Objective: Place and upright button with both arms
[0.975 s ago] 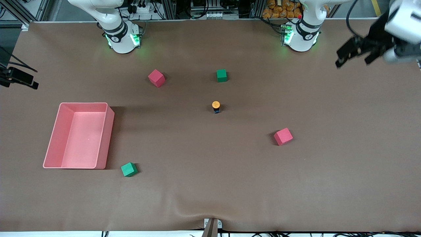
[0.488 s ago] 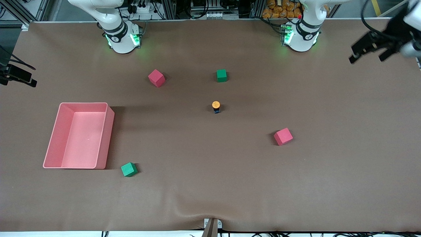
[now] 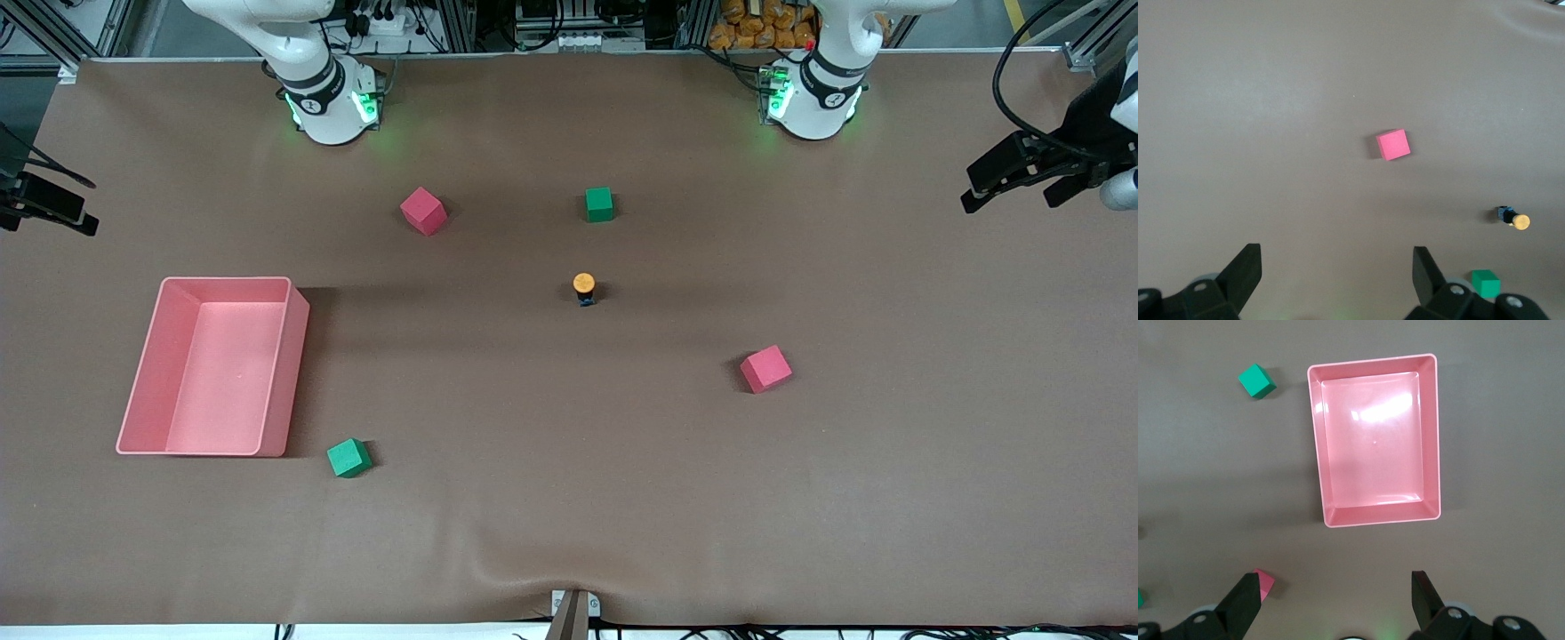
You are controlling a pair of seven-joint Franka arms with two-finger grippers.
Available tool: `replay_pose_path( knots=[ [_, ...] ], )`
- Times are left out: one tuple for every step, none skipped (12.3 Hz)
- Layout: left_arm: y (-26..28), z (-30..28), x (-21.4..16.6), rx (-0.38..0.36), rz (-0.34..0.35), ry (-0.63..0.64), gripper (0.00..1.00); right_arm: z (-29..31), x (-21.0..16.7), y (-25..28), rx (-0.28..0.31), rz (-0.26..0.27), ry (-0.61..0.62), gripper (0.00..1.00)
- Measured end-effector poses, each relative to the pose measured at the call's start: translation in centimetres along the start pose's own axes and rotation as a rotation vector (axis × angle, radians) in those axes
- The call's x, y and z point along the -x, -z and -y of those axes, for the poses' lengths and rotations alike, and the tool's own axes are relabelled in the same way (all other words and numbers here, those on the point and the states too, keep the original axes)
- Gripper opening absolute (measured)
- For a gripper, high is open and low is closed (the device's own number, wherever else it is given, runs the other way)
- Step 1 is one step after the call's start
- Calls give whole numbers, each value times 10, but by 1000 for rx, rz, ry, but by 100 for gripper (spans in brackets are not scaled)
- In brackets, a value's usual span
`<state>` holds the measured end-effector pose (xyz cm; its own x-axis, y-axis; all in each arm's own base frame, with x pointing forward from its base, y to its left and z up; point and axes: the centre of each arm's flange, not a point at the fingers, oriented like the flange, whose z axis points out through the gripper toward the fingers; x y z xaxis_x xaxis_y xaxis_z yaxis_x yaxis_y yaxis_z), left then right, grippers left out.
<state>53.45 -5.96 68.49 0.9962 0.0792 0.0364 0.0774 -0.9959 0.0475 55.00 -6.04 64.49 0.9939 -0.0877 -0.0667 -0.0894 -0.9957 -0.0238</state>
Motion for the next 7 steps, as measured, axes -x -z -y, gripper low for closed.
replay_pose_path(
  knots=[
    [1, 2, 0, -1, -3, -8, 100, 0, -1, 1, 0, -9, 0, 100],
    [2, 5, -1, -3, -5, -11, 100, 0, -1, 2, 0, -15, 0, 100],
    [2, 9, -2, -5, -6, -14, 100, 0, -2, 2, 0, -16, 1, 100],
    [2, 14, -3, -6, -6, -12, 100, 1, -2, 2, 0, -16, 2, 100],
    [2, 19, -4, -8, -6, -7, 100, 1, -2, 2, 0, -16, 3, 100],
    [2, 24, -5, -10, -5, 1, 100, 2, -2, 2, 1, -16, 4, 100],
    [1, 29, -6, -11, -5, 7, 100, 2, -2, 2, 1, -16, 4, 100]
  ],
)
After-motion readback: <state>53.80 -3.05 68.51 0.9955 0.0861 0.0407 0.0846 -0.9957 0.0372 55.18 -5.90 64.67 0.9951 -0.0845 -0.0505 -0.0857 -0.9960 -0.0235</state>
